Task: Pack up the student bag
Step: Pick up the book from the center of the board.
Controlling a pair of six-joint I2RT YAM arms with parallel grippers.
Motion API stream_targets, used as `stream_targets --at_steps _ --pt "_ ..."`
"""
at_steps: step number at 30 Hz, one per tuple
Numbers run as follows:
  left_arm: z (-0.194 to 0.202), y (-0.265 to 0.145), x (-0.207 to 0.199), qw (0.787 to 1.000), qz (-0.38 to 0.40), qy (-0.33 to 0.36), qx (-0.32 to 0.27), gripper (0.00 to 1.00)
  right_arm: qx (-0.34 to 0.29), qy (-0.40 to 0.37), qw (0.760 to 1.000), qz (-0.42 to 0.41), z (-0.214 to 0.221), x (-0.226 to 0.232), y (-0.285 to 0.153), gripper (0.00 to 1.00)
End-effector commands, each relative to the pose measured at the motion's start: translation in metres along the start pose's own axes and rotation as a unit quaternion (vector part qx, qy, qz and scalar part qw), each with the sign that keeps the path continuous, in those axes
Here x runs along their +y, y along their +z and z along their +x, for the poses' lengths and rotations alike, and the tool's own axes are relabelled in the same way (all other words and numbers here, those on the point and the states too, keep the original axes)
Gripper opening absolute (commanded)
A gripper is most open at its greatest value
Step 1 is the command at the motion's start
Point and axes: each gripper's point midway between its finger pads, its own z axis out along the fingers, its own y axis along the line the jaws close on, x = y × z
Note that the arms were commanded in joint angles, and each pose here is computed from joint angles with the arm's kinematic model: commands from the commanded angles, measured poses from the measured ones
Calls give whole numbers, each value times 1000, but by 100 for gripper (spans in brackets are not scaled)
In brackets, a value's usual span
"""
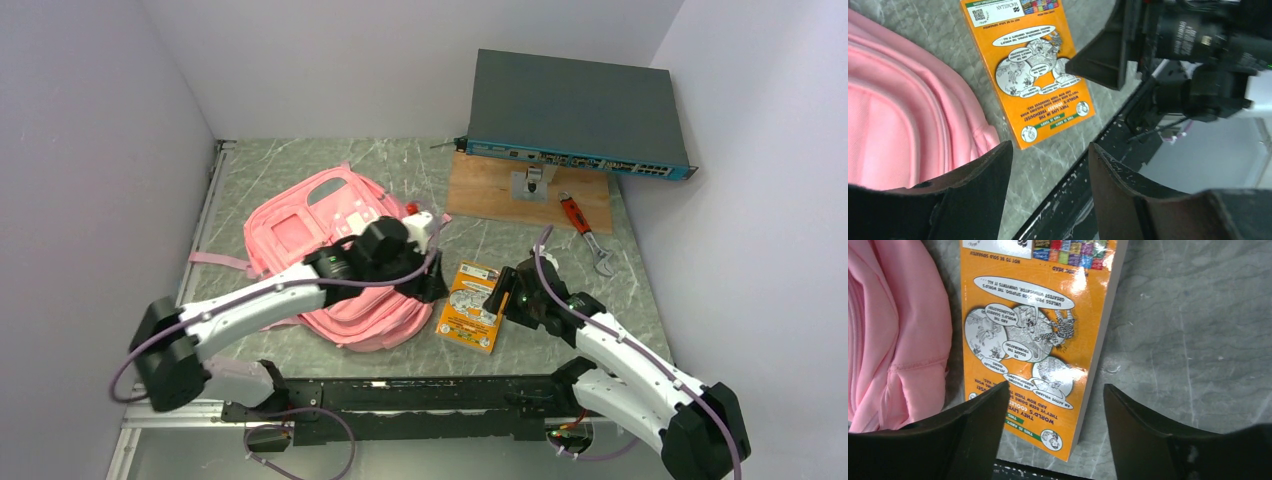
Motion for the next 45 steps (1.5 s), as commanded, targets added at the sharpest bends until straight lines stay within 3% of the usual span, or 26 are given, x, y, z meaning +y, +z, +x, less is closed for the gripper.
stream_targets --at_steps 1,9,14,19,23,28,30,35,45 --pt "-17 32 -6 999 -52 1 -5 61 2 -3 999 -33 2 9 4 67" --pt "9 83 5 997 -60 -10 56 64 3 18 999 -35 12 3 17 46" --pt "30 108 14 994 -60 -16 91 64 2 26 999 -37 14 1 19 46" --pt "53 130 24 989 -60 -28 131 54 1 28 999 -39 14 1 17 46" --pt "69 140 28 987 -51 -37 146 53 9 32 998 -61 16 10 15 45" --pt "80 146 27 986 -37 -50 157 52 16 66 990 -120 19 31 8 23" --pt "80 148 24 986 -25 -55 156 52 14 98 983 -155 20 40 4 19" --pt "83 148 20 986 -12 -57 157 51 -19 167 961 -219 11 52 -9 18" --pt "87 148 17 985 6 -62 158 51 -51 206 939 -269 -1 61 -19 25"
